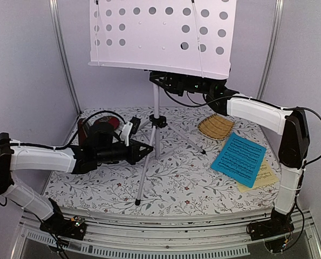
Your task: Pack up the instrument practice props
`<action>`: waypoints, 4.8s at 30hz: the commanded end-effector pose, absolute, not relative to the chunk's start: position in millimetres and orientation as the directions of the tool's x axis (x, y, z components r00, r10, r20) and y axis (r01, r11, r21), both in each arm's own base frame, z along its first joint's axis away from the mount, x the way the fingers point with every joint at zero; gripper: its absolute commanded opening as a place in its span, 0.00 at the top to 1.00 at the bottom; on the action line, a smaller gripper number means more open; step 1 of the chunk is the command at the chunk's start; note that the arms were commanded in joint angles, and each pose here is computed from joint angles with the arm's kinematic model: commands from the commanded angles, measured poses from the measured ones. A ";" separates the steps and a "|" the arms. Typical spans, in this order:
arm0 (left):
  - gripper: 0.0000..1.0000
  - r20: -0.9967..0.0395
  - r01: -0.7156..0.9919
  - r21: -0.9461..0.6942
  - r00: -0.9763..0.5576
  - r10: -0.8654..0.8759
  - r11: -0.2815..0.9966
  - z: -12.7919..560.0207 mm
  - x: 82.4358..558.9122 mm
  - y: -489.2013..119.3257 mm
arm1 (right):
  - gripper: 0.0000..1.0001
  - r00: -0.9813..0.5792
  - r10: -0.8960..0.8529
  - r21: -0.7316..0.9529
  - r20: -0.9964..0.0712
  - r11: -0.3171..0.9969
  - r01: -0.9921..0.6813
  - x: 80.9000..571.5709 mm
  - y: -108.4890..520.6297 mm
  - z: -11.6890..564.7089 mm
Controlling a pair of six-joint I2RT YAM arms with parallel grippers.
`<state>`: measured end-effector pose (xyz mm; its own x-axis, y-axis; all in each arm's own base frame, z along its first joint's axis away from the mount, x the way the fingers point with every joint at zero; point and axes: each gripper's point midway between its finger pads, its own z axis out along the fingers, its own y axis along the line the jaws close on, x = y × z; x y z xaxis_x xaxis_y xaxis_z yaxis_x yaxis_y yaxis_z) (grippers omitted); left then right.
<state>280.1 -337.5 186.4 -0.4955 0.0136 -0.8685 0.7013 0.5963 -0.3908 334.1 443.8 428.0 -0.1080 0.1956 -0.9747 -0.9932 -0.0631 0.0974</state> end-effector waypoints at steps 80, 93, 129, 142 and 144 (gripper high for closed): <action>0.44 -0.982 0.617 -0.160 -0.020 -0.188 0.770 238.0 321.3 -385.9 | 0.99 -0.134 0.314 0.187 -0.940 0.147 -0.971 283.6 419.5 430.9; 0.97 -0.981 0.681 -0.163 -0.038 -0.188 0.714 280.3 281.9 -370.8 | 0.93 -0.283 0.380 0.394 -0.881 0.258 -0.882 356.6 382.7 438.6; 1.00 -0.649 0.245 -0.564 -0.722 -0.240 0.788 168.3 320.3 -350.5 | 0.14 -0.224 0.521 0.559 -0.823 0.813 -0.162 348.4 166.0 245.6; 0.95 -0.540 0.160 -0.460 -0.831 -0.132 0.873 106.0 327.1 -366.5 | 0.14 -0.188 0.530 0.557 -0.827 0.816 -0.153 337.8 152.9 253.9; 0.91 -0.535 0.156 -0.434 -0.837 -0.114 0.887 96.8 328.2 -365.3 | 0.14 -0.191 0.531 0.559 -0.825 0.815 -0.151 337.4 152.8 252.3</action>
<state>269.5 -327.6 24.2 -0.9598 -0.0749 -0.2704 0.0263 0.9355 -0.3523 339.4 159.4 258.3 -0.1955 0.5429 -0.8167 -0.1749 0.8002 0.5737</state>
